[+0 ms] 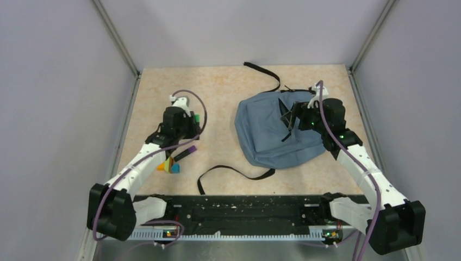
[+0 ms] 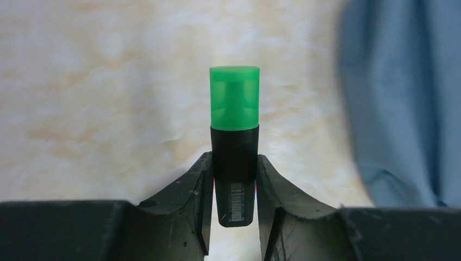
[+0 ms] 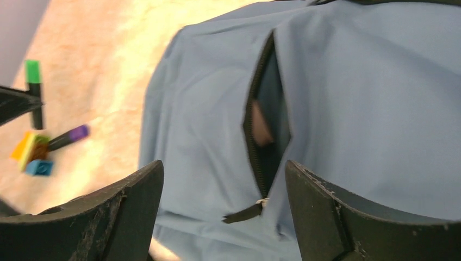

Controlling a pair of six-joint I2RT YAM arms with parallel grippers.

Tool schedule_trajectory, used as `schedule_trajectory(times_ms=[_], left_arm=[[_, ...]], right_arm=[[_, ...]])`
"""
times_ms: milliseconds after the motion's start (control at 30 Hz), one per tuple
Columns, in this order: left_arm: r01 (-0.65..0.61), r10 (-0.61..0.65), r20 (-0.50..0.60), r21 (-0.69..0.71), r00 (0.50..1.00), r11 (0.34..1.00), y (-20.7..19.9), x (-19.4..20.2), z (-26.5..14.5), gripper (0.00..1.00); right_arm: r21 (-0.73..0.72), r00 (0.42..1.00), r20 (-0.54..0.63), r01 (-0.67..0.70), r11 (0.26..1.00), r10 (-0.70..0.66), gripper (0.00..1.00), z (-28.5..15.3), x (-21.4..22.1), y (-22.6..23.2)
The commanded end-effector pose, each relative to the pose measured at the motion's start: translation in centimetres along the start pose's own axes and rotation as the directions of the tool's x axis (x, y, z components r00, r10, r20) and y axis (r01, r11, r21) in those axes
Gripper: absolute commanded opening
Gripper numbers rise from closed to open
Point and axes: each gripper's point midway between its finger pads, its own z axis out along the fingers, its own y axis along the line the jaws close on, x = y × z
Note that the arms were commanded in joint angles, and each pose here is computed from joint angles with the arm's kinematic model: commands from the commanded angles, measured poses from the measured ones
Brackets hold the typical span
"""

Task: Pack the student bag
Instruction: Pick up the stationery from the center of the board, then place the stationery in the student bag.

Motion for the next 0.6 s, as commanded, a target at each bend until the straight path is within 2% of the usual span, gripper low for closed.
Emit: schedule_trajectory(times_ms=[0,133,300,433,567], left_arm=[[-0.254,0.207,0.181,0.298,0.962,0.92,-9.9,-2.7,-3.3,0.19],[-0.47,0.39,0.264,0.441,0.882,0.764,-16.9,-0.9,-5.4,0.19],[-0.599,0.499,0.337,0.532,0.799,0.599,-23.0,1.6,-7.3,0.19],[-0.648,0.545,0.37,0.561,0.753,0.515,-26.1,3.0,-7.8,0.19],[-0.662,0.576,0.362,0.574,0.733,0.482,-27.8,4.1,-7.1,0.16]], right_arm=[[-0.253,0.999,-0.01,-0.032,0.967,0.03,0.8,-0.3,-1.1,5.1],[-0.359,0.998,-0.046,-0.064,0.931,0.051,0.81,-0.6,-0.7,8.1],[-0.467,0.994,-0.088,-0.092,0.879,0.058,0.8,-1.3,-0.3,10.9],[-0.491,0.991,-0.119,-0.111,0.864,0.06,0.79,-1.3,0.4,11.5],[-0.517,0.984,-0.174,-0.124,0.847,0.037,0.78,-1.0,1.8,11.9]])
